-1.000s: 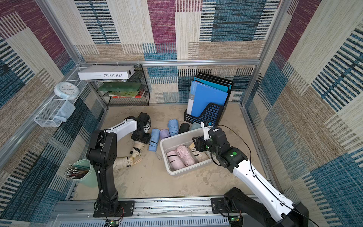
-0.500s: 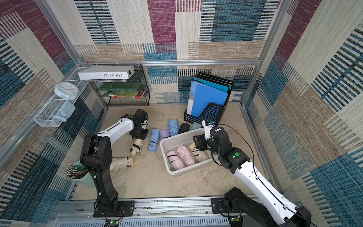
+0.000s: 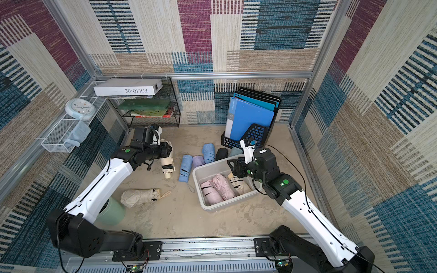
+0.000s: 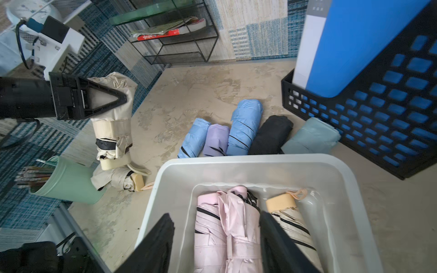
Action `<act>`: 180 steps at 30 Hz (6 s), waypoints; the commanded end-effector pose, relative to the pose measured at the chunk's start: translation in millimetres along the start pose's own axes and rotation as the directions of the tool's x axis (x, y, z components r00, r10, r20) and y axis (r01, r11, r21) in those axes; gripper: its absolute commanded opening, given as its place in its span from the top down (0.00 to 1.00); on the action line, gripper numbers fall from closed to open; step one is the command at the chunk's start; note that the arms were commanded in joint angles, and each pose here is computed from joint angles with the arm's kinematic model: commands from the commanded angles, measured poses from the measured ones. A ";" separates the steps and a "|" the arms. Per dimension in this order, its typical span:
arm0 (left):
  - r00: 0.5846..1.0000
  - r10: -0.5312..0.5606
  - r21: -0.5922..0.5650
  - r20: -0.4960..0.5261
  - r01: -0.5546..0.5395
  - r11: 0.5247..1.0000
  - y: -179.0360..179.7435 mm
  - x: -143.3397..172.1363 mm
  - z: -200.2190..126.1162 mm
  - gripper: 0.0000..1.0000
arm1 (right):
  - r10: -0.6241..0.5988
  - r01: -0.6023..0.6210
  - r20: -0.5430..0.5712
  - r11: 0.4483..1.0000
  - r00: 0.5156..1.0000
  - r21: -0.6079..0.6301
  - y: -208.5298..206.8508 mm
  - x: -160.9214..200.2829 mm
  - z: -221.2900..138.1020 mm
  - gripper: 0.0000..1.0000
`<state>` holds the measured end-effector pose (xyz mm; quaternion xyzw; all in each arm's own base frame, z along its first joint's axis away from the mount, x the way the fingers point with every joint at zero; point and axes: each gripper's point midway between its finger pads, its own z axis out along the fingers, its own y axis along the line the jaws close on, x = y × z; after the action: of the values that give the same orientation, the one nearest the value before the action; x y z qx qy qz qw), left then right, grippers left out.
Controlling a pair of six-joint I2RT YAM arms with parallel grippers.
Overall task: Put the umbrella into the storage box
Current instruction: Pick up the umbrella from the center of the board.
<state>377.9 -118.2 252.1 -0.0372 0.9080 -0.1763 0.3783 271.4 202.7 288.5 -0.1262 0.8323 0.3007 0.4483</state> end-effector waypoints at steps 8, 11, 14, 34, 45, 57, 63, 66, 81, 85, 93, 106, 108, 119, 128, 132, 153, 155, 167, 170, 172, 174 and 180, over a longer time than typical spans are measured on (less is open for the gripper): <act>0.883 -0.433 0.618 0.181 0.240 0.748 -81.8 -44.7 -69.6 0.64 | 0.148 -0.126 0.029 0.918 0.989 -0.376 82.4 -37.7 4.1 0.33; 0.881 -0.443 0.709 0.164 0.207 0.674 -99.3 -46.6 -87.7 0.64 | 0.147 -0.120 0.030 0.893 0.989 -0.434 100.6 -44.1 3.1 0.31; 0.910 -0.386 0.786 0.150 0.127 0.606 -123.9 -40.6 -104.4 0.63 | 0.135 -0.108 0.020 0.863 0.991 -0.493 118.5 -48.6 1.9 0.25; 0.976 -0.120 0.934 0.183 -0.134 0.331 -218.7 -10.8 -158.3 0.63 | 0.106 -0.138 -0.090 0.661 0.990 -0.737 175.2 -39.7 -17.2 0.23; 0.966 -0.128 0.935 0.226 -0.179 0.306 -226.5 -11.9 -167.3 0.62 | 0.120 -0.120 -0.059 0.607 0.991 -0.786 182.1 -43.0 -21.6 0.53; 0.958 -0.105 0.852 0.266 -0.183 0.491 -205.7 -5.3 -154.6 0.05 | 0.083 -0.017 0.070 0.751 0.994 -0.660 160.3 -51.7 -13.8 0.77; 0.940 -0.057 0.709 0.336 -0.213 0.673 -176.9 -8.9 -159.9 0.02 | -0.128 0.179 0.148 0.891 0.981 -0.417 122.4 -51.6 -5.5 0.82; 0.891 0.109 0.582 0.440 -0.376 0.721 -165.1 -7.9 -176.5 0.03 | -0.374 0.393 0.132 0.901 0.918 -0.183 88.3 -52.0 -5.2 0.87; 0.979 -0.190 0.548 -0.069 0.196 0.813 -156.2 6.3 -142.4 0.06 | -0.998 0.980 -0.049 -0.041 -0.032 0.193 38.9 -61.0 -19.4 0.97; 0.895 -0.332 0.569 -0.298 0.445 0.691 -166.7 30.1 -130.7 0.06 | -0.967 0.953 0.031 -0.243 -0.253 0.181 61.5 -45.7 -15.4 0.99; 0.825 -0.367 0.590 -0.430 0.564 0.578 -170.6 52.8 -128.1 0.02 | -0.893 0.909 0.201 -0.365 -0.404 0.203 111.1 -21.8 -13.0 1.00; 0.765 -0.292 0.612 -0.574 0.637 0.468 -183.8 75.2 -143.6 0.04 | -0.863 0.877 0.246 -0.357 -0.442 0.323 137.5 -28.9 -4.0 1.00; 0.770 -0.277 0.614 -0.575 0.630 0.477 -184.1 78.0 -145.9 0.06 | -0.863 0.873 0.242 -0.357 -0.445 0.331 138.8 -31.6 -2.0 1.00; 0.780 -0.250 0.628 -0.574 0.614 0.478 -187.0 80.4 -150.3 0.40 | -0.870 0.874 0.210 -0.374 -0.446 0.310 134.3 -28.4 13.5 0.99; 0.837 -0.307 0.679 -0.453 0.547 0.490 -185.0 57.2 -148.9 0.76 | -0.931 0.951 0.260 -0.194 -0.256 0.240 131.7 -22.8 5.3 0.36; 0.862 -0.383 0.699 -0.331 0.497 0.514 -178.8 35.3 -136.6 0.77 | -0.941 0.979 0.336 0.100 0.036 0.175 137.8 -32.9 -15.7 0.23; 0.882 -0.369 0.863 0.292 -0.077 0.499 -206.5 -41.5 -156.0 0.88 | 0.442 -0.224 0.314 0.810 0.840 -0.542 163.9 -109.3 -44.8 0.18; 0.885 -0.358 0.873 0.299 -0.102 0.477 -212.9 -38.9 -163.4 0.88 | 0.458 -0.214 0.335 0.797 0.823 -0.565 166.8 -118.1 -45.3 0.17; 0.883 -0.369 0.914 0.290 -0.142 0.379 -231.0 -28.6 -195.6 0.88 | 0.561 -0.238 0.394 0.746 0.728 -0.622 164.0 -147.1 -40.5 0.22; 0.882 -0.380 0.919 0.280 -0.132 0.372 -232.0 -27.9 -200.0 0.88 | 0.573 -0.256 0.405 0.750 0.713 -0.610 157.7 -148.4 -39.2 0.23; 0.882 -0.386 0.923 0.270 -0.123 0.365 -232.6 -26.4 -202.0 0.88 | 0.582 -0.270 0.411 0.751 0.701 -0.602 151.5 -148.1 -38.2 0.22; 0.882 -0.394 0.925 0.259 -0.109 0.364 -232.0 -24.0 -202.5 0.88 | 0.593 -0.277 0.407 0.742 0.695 -0.610 148.4 -149.0 -37.5 0.23; 0.868 -0.426 0.927 0.255 -0.095 0.362 -227.3 -19.8 -205.2 0.88 | 0.612 -0.270 0.377 0.708 0.696 -0.652 156.6 -153.3 -35.1 0.40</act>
<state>242.4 -276.1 452.7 0.0395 0.5733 -0.6579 0.4868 263.5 296.7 474.4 0.0593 0.5659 0.6292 0.5294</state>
